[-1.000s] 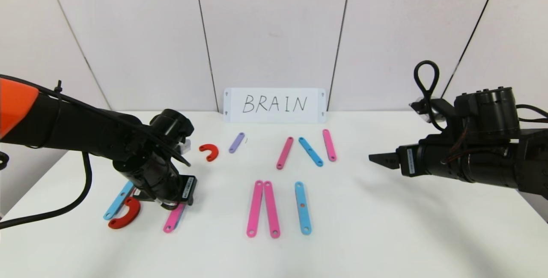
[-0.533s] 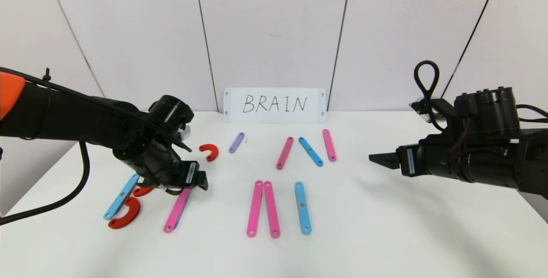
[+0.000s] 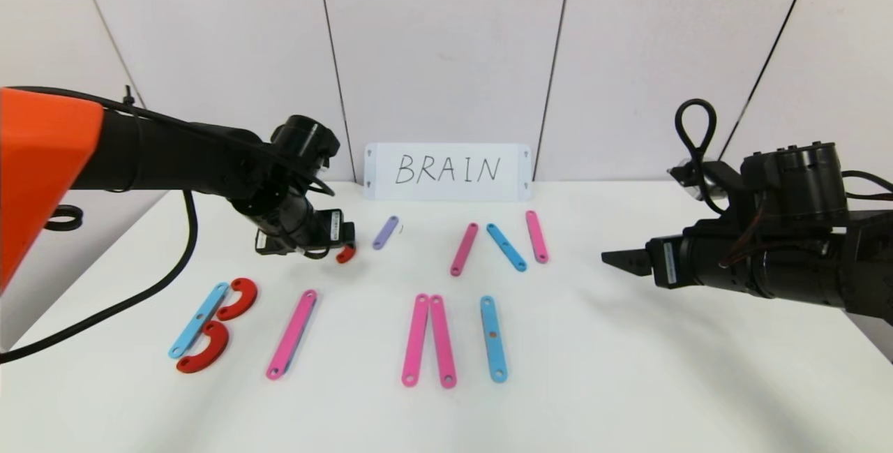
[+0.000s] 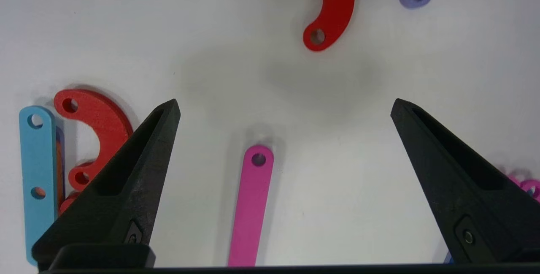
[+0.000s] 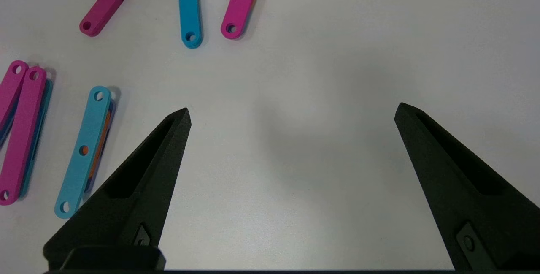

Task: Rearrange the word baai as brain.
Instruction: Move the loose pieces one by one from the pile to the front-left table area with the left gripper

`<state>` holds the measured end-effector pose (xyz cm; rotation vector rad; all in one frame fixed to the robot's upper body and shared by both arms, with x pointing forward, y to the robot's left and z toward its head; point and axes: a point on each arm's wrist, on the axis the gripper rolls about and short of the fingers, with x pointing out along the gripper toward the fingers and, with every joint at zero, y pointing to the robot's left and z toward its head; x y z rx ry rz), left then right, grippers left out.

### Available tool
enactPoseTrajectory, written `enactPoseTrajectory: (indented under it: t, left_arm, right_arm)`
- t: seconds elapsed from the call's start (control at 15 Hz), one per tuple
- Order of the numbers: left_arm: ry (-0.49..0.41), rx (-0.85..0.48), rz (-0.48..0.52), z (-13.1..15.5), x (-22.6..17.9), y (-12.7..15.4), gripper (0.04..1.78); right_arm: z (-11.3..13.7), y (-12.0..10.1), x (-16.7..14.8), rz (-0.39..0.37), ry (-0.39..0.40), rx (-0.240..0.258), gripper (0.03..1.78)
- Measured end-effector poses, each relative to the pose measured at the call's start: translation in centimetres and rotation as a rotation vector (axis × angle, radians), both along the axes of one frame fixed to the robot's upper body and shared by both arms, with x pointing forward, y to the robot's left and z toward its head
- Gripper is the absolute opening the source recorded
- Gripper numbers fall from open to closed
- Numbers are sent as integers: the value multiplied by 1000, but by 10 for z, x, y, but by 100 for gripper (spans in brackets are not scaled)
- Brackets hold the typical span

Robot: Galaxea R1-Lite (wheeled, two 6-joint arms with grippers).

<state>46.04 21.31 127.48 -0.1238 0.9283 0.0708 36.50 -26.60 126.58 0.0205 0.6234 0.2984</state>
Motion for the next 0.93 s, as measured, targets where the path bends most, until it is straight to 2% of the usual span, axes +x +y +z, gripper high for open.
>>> enactPoseTrajectory:
  t: [0.27,0.53,0.93]
  left_arm:
    - [-7,-20,78,-12,31,-10,175]
    - [-35,7,159,-30,56,-17,175]
    - [-12,30,183,-45,63,-20,174]
  right_arm:
    - [0,0,-1,-1,-1,0,170]
    - [0,-1,0,-1,-39,8,170]
    - [-2,0,-1,4,-37,4,170]
